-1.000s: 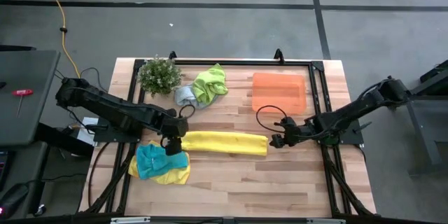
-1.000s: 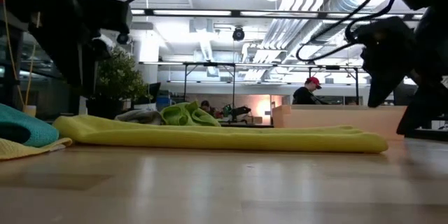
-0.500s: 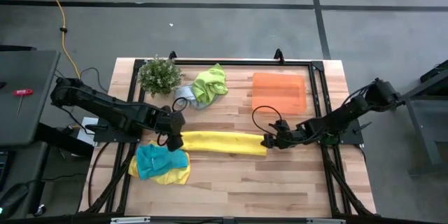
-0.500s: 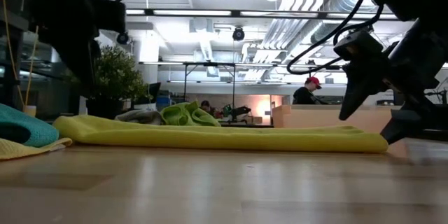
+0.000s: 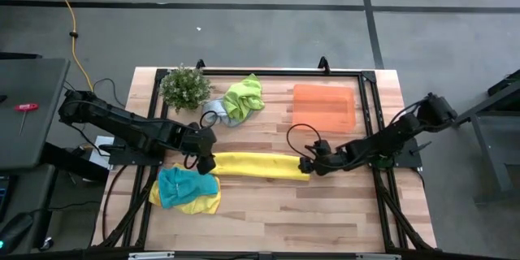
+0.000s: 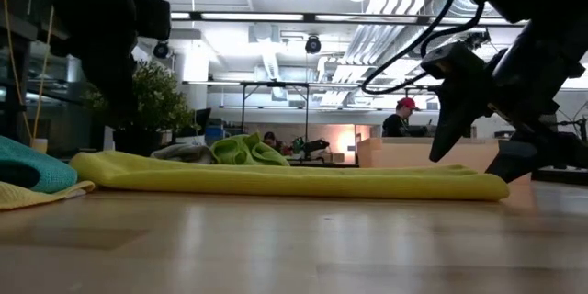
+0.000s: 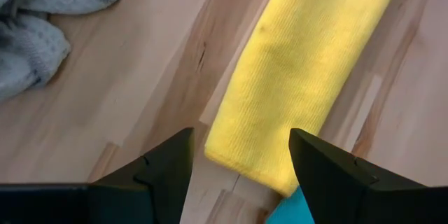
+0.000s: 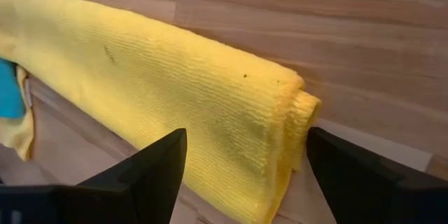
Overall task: Fold microfiber towels
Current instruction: Fold the right yellow microfiber cloth
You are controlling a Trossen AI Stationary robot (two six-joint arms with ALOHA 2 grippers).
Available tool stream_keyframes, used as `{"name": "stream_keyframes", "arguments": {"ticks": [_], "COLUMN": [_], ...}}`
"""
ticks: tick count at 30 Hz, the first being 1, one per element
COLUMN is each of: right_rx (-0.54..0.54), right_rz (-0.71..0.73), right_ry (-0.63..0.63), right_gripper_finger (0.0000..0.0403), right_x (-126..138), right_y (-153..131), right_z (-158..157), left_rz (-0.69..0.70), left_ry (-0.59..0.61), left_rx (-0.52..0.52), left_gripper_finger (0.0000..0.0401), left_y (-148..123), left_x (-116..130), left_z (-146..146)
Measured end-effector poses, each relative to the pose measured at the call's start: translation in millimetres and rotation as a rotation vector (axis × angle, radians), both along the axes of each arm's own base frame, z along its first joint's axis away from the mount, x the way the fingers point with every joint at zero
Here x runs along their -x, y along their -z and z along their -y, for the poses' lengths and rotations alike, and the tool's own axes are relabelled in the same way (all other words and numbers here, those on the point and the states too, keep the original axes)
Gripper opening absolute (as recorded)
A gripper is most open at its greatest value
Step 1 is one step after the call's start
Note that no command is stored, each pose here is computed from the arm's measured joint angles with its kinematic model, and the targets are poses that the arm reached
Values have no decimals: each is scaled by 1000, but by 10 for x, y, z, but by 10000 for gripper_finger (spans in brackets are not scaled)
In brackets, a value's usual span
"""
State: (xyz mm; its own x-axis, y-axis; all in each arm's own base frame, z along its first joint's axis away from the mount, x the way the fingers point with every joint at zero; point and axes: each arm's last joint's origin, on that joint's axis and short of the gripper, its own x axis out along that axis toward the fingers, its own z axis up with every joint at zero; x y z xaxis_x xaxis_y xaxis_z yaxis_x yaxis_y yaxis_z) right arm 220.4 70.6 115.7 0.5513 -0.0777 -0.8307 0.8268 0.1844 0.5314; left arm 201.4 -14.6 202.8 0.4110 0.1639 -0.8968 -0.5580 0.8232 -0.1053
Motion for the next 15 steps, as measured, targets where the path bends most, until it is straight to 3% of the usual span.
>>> {"name": "stream_keyframes", "arguments": {"ticks": [6,15], "right_rx": [7,26], "right_rz": [-10,-33], "right_ry": [31,40], "right_gripper_finger": [271,169], "right_x": [-48,-42], "right_y": [-4,35], "right_z": [-12,-5], "left_rz": [14,17], "left_ry": [-7,-14], "left_rx": [-9,-21], "left_gripper_finger": [225,225], "left_y": [-6,-7], "left_x": [-12,-14], "left_z": [-7,-13]}}
